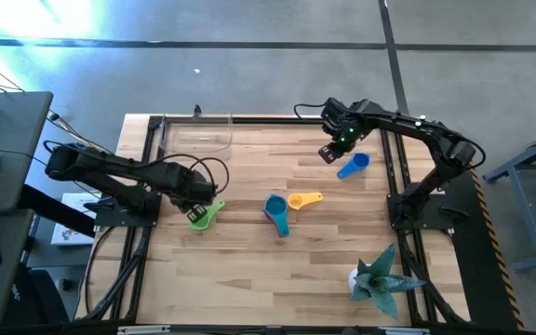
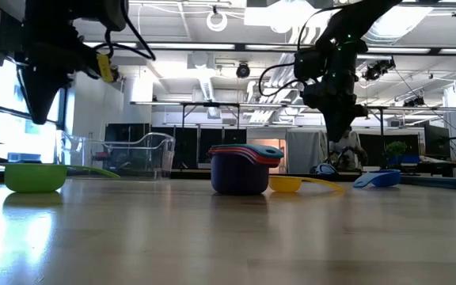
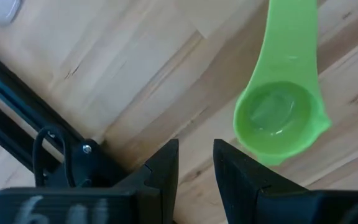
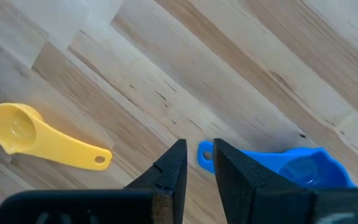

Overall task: Nest measuring cups in basket
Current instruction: Stack the green measuring cup on top of the light blue measuring cup

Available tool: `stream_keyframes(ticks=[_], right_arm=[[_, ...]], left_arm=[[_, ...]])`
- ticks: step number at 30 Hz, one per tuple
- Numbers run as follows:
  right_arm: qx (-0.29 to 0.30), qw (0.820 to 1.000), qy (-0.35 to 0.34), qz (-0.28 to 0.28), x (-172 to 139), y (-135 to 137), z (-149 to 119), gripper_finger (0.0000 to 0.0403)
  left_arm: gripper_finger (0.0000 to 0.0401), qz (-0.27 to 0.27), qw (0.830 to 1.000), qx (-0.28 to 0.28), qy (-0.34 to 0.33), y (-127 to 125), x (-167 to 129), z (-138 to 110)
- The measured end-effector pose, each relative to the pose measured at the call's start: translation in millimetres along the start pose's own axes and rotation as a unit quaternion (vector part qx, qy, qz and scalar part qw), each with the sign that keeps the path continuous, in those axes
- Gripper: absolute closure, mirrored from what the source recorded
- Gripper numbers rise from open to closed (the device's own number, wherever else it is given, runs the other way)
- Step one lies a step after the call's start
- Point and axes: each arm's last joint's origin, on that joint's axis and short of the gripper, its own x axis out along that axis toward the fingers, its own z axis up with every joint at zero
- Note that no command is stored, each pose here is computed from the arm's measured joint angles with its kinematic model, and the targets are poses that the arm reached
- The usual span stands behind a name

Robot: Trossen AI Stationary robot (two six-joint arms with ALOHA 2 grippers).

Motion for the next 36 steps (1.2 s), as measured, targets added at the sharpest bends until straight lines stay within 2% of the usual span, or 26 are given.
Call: stream_keyframes(ticks=[6, 10, 17, 23, 29, 36], right_arm=[[0.0, 1.0, -0.013, 0.002, 0, 0, 3, 0.0332], [0.0, 1.0, -0.014, 0.003, 0, 0, 3, 0.0332], [0.007, 1.0, -0.026, 0.006, 0, 1, 5, 0.0332], [0.009, 1.0, -0.026, 0.006, 0, 1, 5, 0.0332], [0.009, 0.999, -0.031, 0.007, -1, 1, 6, 0.0332], [0.008, 0.999, -0.034, 0.007, -1, 1, 7, 0.0332]], left_arm=[[0.0294, -0.01, 1.0, -0.018, 0.014, 3, 1, 3], [0.0283, -0.034, 0.999, 0.01, 0.029, 2, 1, 5], [0.0279, -0.089, 0.995, 0.047, 0.018, -1, 4, 12], [0.0279, -0.148, 0.987, 0.038, 0.048, 4, 27, 1], [0.0279, -0.169, 0.985, 0.022, 0.026, 14, 31, -7], [0.0279, -0.176, 0.984, 0.006, 0.016, 18, 47, -5]])
